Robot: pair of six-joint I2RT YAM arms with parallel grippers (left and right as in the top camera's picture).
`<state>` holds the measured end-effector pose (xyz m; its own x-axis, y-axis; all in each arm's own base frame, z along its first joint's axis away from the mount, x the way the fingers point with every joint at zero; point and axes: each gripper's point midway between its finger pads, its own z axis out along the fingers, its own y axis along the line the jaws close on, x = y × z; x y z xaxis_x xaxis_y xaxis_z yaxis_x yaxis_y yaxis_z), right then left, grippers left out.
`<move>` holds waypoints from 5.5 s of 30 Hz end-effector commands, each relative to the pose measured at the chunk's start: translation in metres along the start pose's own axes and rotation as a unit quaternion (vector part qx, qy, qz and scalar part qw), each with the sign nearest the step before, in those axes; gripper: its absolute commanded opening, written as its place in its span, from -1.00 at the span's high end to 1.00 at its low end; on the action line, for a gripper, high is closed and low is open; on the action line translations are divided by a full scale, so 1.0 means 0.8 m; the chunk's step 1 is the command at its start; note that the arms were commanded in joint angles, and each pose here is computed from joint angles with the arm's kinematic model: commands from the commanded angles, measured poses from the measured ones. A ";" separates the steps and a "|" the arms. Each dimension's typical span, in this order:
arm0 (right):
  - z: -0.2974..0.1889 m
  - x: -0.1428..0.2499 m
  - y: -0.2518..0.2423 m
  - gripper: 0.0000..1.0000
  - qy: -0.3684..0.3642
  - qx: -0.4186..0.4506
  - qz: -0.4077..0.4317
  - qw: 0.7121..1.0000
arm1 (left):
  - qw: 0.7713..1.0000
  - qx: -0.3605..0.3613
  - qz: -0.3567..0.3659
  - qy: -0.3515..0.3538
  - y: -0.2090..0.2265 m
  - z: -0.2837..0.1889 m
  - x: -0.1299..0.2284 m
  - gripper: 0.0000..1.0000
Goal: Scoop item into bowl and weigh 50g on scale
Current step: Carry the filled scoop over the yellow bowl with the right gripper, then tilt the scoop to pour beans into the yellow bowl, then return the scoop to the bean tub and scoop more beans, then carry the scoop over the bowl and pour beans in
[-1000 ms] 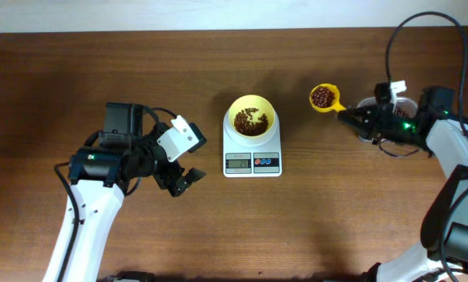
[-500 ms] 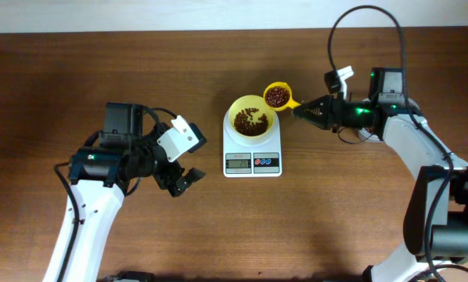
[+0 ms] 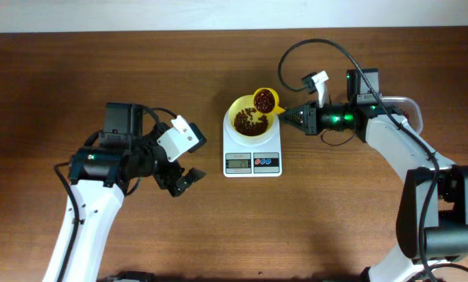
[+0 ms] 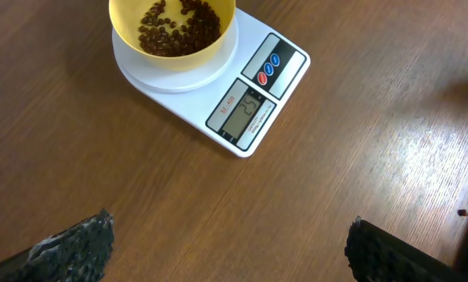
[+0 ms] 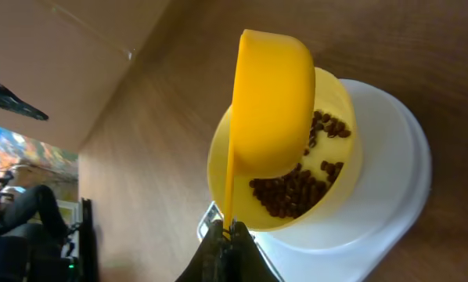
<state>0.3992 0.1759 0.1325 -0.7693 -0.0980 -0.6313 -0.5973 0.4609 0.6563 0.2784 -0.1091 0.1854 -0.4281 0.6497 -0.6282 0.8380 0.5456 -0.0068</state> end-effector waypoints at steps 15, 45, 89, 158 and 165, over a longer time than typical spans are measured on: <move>0.021 0.008 -0.015 0.92 0.031 0.062 -0.112 0.991 | 1.000 0.000 0.003 0.000 0.001 0.000 0.002 -0.98; 0.025 0.004 -0.006 0.92 0.038 0.061 -0.225 0.972 | 1.000 0.000 0.003 0.000 0.001 0.000 0.002 -0.97; 0.023 -0.020 0.026 0.92 0.027 0.118 -0.101 0.987 | 1.000 0.000 0.003 0.000 0.001 0.000 0.002 -0.98; 0.019 -0.004 0.003 0.92 0.146 0.289 -0.320 0.890 | 1.000 0.000 0.003 0.000 0.001 0.000 0.002 -0.97; 0.049 0.017 -0.009 0.92 0.169 0.275 -0.320 0.891 | 1.000 0.000 0.003 0.000 0.001 0.000 0.002 -0.98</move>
<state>0.4002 0.2028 0.1036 -0.3976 -0.7078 -0.5839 -0.8082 0.5714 -0.1423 0.2784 -0.1091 0.1854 -0.4277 0.6499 -0.6282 0.8382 0.5453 -0.0066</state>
